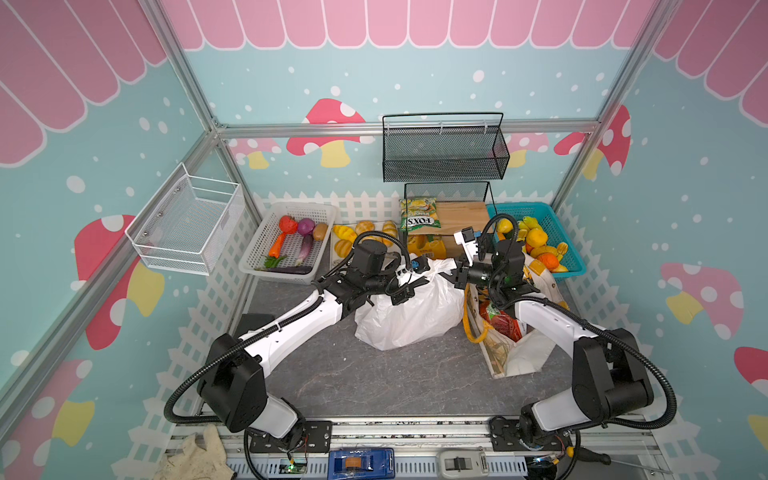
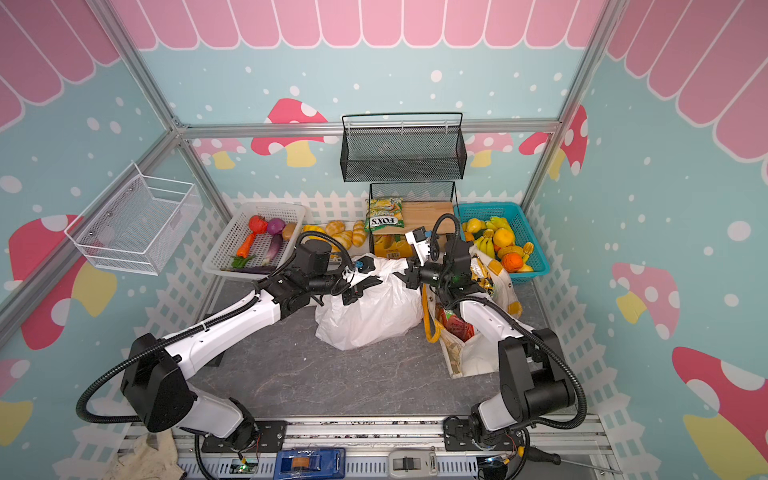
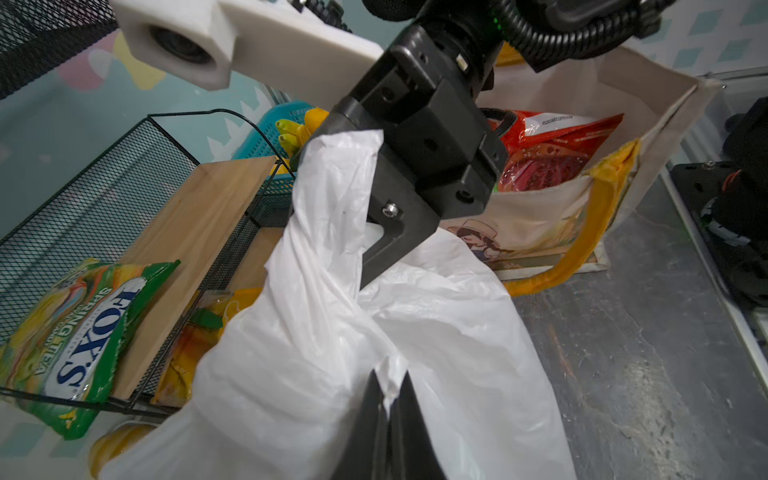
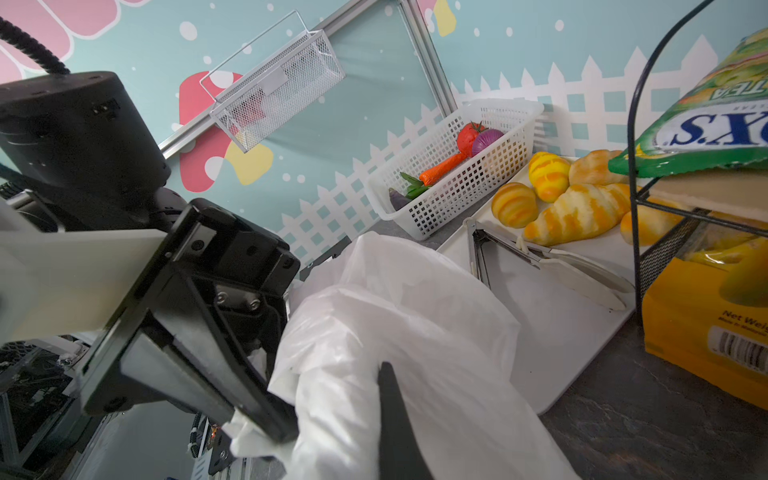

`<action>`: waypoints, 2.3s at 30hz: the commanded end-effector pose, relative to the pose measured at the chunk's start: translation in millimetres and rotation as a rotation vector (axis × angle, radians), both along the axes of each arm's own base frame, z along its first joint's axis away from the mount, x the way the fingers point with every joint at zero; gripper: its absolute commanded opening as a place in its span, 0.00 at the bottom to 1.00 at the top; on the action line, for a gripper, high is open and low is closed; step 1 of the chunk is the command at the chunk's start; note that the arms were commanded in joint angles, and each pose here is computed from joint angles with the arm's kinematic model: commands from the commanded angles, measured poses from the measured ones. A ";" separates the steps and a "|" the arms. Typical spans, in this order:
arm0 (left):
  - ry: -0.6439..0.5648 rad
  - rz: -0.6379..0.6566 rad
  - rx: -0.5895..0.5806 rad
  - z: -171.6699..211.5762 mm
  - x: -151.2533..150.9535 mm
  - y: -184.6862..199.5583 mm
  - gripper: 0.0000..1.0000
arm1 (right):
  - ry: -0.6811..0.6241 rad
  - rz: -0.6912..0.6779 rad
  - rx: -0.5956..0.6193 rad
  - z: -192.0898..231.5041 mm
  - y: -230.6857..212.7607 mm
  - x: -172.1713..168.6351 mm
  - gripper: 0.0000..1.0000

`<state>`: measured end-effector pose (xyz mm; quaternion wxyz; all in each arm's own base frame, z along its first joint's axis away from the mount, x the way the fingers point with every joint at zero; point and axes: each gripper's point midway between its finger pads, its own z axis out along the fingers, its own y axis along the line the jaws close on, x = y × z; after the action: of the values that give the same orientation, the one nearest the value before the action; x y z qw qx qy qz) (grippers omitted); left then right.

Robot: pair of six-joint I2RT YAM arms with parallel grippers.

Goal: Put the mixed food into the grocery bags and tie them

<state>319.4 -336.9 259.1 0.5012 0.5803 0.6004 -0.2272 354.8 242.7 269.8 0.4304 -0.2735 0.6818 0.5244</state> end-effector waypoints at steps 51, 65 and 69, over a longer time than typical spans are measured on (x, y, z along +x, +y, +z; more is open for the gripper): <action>-0.074 -0.028 0.076 -15.5 12.0 -4.1 0.04 | -0.395 -0.007 -0.139 -2.0 -8.1 -15.5 0.85; -0.081 -0.017 0.095 -17.8 15.0 -3.8 0.06 | -0.329 -0.043 -0.102 0.3 -3.9 -0.4 0.42; -0.082 -0.019 0.082 -12.1 11.1 -2.5 0.25 | -0.356 -0.062 -0.113 6.7 -5.7 1.6 0.20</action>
<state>332.3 -338.5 236.2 0.4905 0.6090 0.5947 -0.1871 355.0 234.5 262.8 0.5278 -0.3536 0.6459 0.4233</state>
